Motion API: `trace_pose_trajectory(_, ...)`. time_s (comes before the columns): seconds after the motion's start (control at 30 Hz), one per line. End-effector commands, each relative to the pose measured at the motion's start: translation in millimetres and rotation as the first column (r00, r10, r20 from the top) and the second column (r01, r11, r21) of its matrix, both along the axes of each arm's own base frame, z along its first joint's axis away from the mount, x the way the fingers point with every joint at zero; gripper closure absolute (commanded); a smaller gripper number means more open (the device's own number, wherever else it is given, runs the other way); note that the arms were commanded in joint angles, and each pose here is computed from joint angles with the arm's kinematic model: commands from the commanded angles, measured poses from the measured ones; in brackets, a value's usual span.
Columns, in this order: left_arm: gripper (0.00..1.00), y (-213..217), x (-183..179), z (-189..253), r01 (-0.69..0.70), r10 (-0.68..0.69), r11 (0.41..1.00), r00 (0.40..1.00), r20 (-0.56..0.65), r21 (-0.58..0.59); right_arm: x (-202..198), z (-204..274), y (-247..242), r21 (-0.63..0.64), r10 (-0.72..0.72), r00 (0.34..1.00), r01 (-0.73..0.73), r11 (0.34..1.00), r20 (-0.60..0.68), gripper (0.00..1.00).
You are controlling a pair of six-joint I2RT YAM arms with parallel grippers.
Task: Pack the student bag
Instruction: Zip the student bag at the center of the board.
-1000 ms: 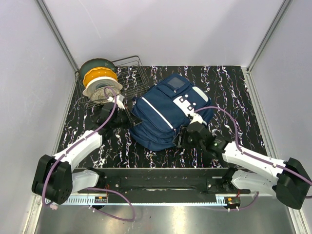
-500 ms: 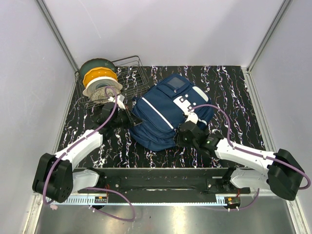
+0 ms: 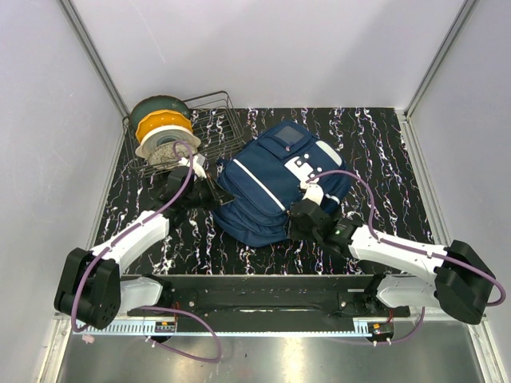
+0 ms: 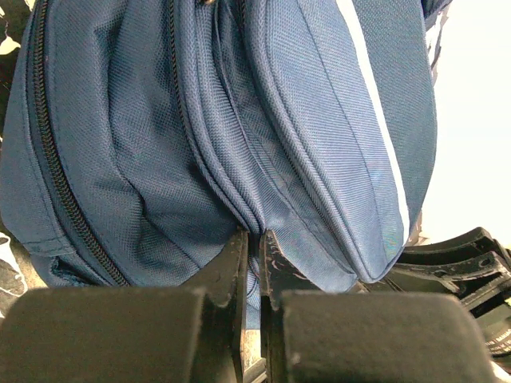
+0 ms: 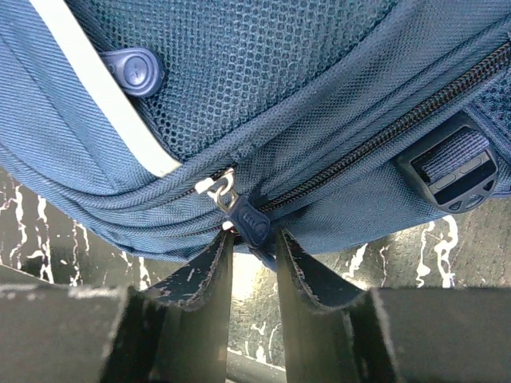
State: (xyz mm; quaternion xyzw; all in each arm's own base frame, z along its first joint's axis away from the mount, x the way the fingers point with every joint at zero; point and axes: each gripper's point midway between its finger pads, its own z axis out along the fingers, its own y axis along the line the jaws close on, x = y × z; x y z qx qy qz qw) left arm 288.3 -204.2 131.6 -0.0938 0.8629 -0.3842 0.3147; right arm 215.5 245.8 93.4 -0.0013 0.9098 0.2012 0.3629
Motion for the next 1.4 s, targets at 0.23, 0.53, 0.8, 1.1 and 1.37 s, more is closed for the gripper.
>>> trace_pose_trajectory(0.23,1.00,-18,16,49,0.062,-0.048,0.994,0.988,0.145,-0.092,9,1,7,-0.009,-0.009,0.999,0.009,1.000,0.035,0.97)
trace_pose_trajectory(0.53,1.00,-11,20,53,0.044,-0.031,0.996,0.987,0.160,-0.074,7,-9,-45,-0.059,-0.156,0.987,0.157,0.986,0.028,1.00)
trace_pose_trajectory(0.8,1.00,8,26,60,0.006,0.006,0.998,0.985,0.175,-0.067,17,-10,-94,-0.054,-0.283,0.959,0.284,0.957,0.031,1.00)
trace_pose_trajectory(1.1,1.00,18,23,60,-0.009,0.021,0.998,0.984,0.175,-0.067,34,-14,-124,-0.115,-0.394,0.919,0.394,0.912,0.027,1.00)
trace_pose_trajectory(1.37,1.00,20,22,62,-0.004,0.017,0.997,0.984,0.180,-0.071,56,-12,-138,-0.086,-0.451,0.893,0.449,0.889,-0.003,1.00)
